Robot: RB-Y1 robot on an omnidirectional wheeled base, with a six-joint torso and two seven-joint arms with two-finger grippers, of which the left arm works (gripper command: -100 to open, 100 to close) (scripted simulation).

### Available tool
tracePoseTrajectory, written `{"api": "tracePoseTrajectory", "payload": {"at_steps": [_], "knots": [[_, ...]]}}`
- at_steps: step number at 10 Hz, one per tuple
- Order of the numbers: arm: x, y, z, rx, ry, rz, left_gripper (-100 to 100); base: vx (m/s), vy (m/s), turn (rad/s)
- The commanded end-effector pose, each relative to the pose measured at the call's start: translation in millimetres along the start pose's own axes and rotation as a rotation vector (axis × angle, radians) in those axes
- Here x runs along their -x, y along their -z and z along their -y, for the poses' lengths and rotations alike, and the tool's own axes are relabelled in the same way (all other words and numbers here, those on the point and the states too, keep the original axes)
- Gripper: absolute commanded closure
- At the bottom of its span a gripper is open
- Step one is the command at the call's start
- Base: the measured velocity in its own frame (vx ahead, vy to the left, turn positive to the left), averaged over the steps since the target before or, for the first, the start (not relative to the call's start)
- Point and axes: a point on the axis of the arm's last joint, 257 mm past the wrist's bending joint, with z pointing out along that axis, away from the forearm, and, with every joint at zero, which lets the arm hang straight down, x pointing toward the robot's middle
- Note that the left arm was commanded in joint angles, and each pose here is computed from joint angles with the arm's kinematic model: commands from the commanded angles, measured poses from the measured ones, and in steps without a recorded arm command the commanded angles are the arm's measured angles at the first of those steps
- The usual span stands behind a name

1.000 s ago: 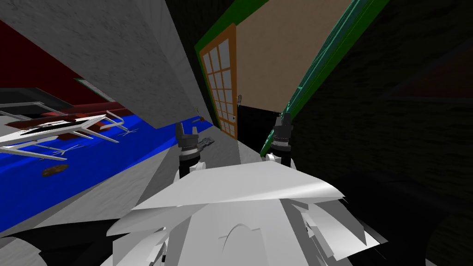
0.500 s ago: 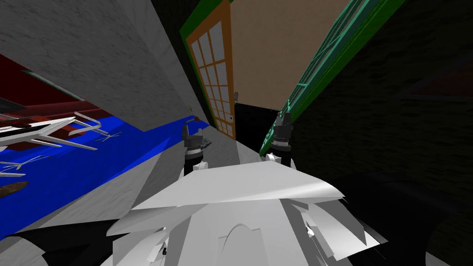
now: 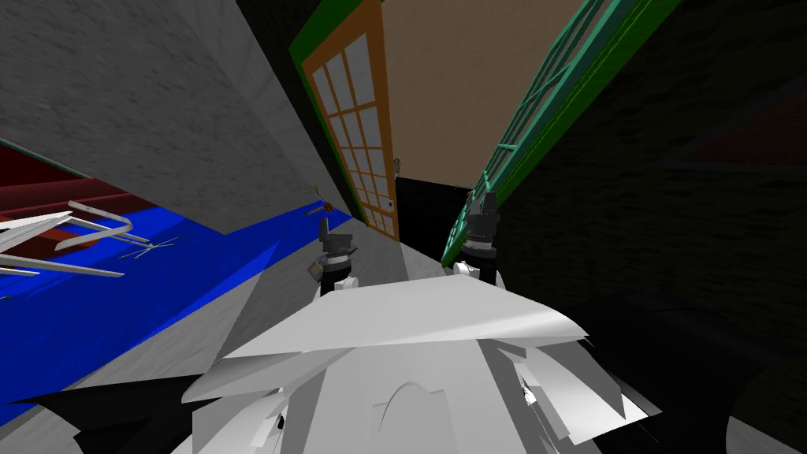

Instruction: Push the door open

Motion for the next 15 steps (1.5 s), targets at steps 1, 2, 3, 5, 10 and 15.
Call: {"api": "tracePoseTrajectory", "payload": {"at_steps": [1, 2, 3, 5, 10, 15], "knots": [[1.6, 2.1, -8.8, 0.014, 0.048, 0.001, -100, 0.082, 0.028, -0.119], [2.1, 3.9, -14.6, 0.024, 0.077, 0.002, -100, 0.076, 0.031, -0.109], [2.7, 5.9, -20.4, 0.033, 0.105, 0.004, -100, 0.082, 0.032, -0.12], [3.9, 9.9, -32.0, 0.051, 0.161, 0.007, -100, 0.095, 0.027, -0.121], [7.9, 22.6, -63.1, 0.102, 0.31, 0.025, -100, 0.088, 0.043, -0.128], [13.7, 38.2, -94.6, 0.155, 0.458, 0.055, -100, 0.085, 0.046, -0.135]]}}
